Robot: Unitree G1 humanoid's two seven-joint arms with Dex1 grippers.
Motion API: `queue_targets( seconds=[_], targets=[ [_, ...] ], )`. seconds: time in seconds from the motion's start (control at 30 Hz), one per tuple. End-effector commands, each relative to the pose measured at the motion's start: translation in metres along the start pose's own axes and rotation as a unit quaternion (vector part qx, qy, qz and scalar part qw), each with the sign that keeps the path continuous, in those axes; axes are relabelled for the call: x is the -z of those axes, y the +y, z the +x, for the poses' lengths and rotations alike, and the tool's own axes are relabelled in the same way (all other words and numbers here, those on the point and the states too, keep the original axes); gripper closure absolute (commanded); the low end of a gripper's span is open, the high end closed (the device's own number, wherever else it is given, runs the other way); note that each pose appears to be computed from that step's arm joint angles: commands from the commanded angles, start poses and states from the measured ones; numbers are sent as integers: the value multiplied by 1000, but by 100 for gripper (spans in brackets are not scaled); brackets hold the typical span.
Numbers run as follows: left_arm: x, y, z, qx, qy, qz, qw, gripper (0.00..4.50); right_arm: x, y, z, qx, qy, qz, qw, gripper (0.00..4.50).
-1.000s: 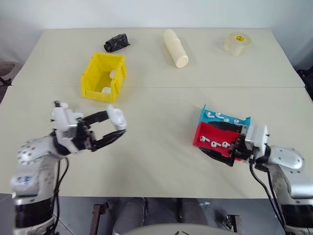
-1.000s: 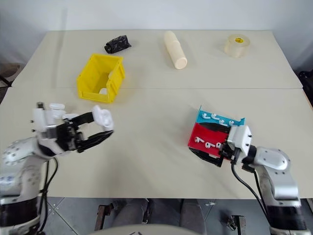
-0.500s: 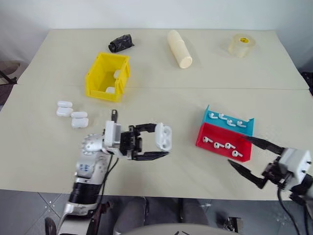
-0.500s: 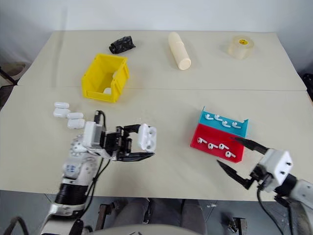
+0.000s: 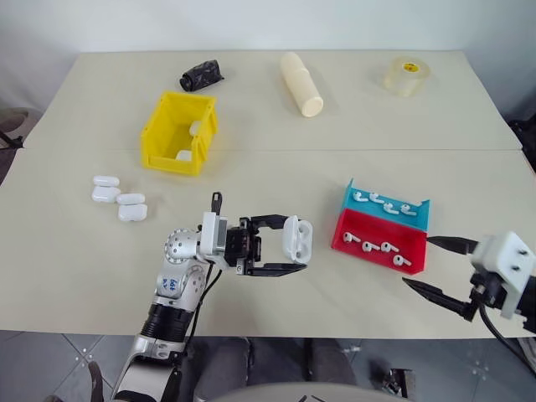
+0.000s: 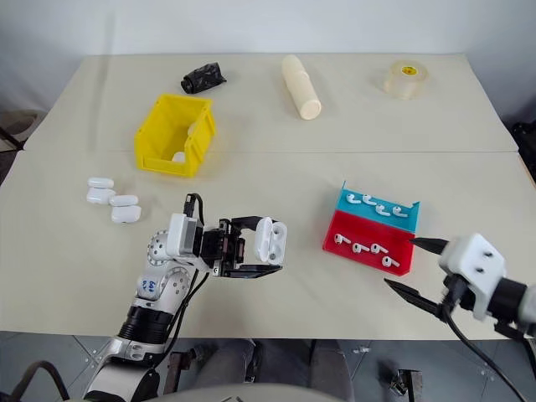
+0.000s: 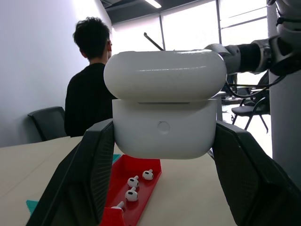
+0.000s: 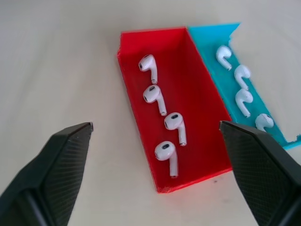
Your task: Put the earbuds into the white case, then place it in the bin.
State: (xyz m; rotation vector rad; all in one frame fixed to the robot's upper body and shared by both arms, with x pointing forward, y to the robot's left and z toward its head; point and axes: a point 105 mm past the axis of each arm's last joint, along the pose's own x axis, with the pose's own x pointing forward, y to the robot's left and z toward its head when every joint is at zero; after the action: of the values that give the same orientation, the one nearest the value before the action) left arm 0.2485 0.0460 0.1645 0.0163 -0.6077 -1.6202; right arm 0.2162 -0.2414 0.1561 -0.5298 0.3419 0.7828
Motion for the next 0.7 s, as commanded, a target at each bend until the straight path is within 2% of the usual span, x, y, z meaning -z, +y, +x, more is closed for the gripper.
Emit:
queue_targets(
  seconds=[0.03,0.13,0.4,0.7],
  targets=[
    [-10,-1,4,-2,-22,20,1000,174,-6,-9,12,-15,78,28,996,0],
    [-11,-3,5,-4,-28,20,999,174,-8,-13,17,-24,135,20,990,0],
    [-15,-7,3,15,-22,22,999,174,-16,-17,30,-48,192,11,980,0],
    [-13,-8,5,15,-12,17,1000,174,4,-15,31,-43,256,-15,966,0]
  ],
)
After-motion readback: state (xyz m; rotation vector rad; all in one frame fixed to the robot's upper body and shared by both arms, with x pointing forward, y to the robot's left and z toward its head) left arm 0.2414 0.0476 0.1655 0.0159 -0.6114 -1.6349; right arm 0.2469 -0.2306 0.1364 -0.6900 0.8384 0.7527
